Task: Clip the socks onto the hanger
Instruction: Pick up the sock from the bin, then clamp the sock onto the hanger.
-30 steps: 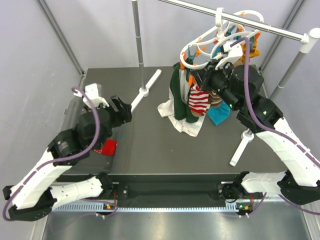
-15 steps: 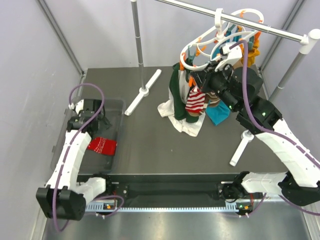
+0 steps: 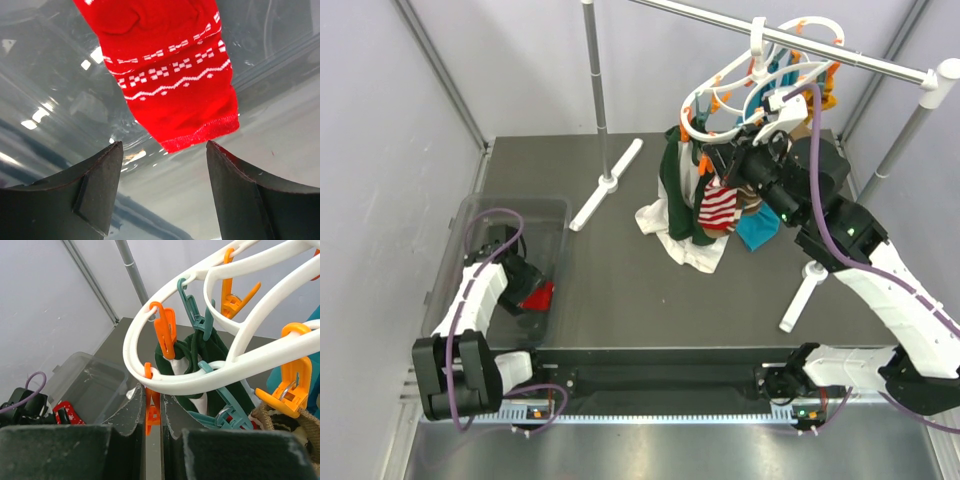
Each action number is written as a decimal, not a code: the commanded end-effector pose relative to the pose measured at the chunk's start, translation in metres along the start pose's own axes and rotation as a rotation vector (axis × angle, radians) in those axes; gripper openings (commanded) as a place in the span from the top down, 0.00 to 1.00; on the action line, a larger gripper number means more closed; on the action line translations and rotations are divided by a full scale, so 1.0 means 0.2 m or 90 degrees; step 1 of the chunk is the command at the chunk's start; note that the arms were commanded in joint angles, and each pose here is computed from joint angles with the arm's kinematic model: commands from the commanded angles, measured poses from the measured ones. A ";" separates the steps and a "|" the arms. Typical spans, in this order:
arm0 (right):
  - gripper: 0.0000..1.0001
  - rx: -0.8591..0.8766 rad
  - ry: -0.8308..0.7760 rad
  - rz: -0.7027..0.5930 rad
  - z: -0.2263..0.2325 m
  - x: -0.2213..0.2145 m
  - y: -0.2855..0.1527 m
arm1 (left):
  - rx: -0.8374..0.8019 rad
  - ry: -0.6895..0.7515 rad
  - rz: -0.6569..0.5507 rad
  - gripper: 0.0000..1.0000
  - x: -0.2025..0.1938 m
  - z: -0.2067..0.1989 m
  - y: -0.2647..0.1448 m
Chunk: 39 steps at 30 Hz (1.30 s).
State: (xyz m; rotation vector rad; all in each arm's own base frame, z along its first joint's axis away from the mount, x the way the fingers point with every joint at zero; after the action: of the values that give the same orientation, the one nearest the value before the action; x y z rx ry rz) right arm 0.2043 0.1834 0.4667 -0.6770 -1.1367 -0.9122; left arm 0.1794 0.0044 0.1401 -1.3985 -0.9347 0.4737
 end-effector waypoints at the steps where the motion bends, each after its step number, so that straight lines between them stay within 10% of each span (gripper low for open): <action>1: 1.00 0.019 0.001 -0.008 0.01 0.02 -0.05 | -0.038 -0.041 -0.028 0.27 0.03 -0.04 0.03; 16: 1.00 0.023 0.012 -0.008 0.01 0.02 -0.07 | -0.002 -0.087 0.012 0.56 0.06 0.00 0.18; 24: 1.00 0.027 0.014 -0.003 0.01 0.01 -0.06 | -0.079 -0.088 -0.022 1.00 0.17 0.00 0.07; 31: 1.00 0.024 0.015 -0.004 0.02 0.02 -0.06 | -0.279 -0.055 -0.115 1.00 0.29 -0.12 -0.32; 39: 1.00 0.028 0.015 0.000 0.03 0.02 -0.04 | -0.706 -0.002 0.049 1.00 0.22 -0.40 -0.59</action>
State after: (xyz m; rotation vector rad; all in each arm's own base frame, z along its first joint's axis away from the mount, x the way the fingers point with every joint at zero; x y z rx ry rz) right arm 0.1994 0.1802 0.4655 -0.6635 -1.1350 -0.9080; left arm 0.2310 -0.0008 0.2394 -2.0163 -1.2923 0.1380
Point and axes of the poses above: each gripper's point midway between its finger pads, its own y axis out along the fingers, its own z axis along the line the jaws close on, x = y × z, the point moved 9 cm from there along -y, back along the fingers, and after that the axes turned 2 degrees about y, right-handed, at the moved point
